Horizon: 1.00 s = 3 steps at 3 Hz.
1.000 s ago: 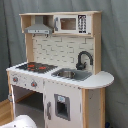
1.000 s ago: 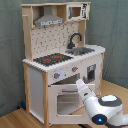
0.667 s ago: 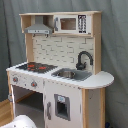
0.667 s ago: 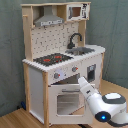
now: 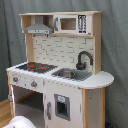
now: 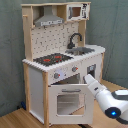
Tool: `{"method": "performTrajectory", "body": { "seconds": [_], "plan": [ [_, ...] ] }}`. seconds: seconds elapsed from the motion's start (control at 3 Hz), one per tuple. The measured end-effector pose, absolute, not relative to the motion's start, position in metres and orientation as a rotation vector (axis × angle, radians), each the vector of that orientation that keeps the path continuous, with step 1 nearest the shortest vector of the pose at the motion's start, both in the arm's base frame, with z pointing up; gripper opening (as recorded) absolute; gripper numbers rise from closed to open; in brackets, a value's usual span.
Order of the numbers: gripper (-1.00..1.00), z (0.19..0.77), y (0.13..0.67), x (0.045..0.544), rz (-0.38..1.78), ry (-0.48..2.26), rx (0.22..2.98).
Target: Play with the kitchen
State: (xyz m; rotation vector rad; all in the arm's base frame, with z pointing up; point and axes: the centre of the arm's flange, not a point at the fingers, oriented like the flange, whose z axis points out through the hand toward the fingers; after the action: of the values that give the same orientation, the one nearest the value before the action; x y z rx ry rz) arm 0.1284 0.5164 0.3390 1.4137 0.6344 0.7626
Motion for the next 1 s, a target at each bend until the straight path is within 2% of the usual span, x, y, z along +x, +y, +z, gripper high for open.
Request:
{"method": "performTrajectory", "body": {
  "seconds": [1.0],
  "plan": [
    [1.0, 0.364, 0.449, 0.086, 0.669, 0.729, 1.452]
  ]
}}
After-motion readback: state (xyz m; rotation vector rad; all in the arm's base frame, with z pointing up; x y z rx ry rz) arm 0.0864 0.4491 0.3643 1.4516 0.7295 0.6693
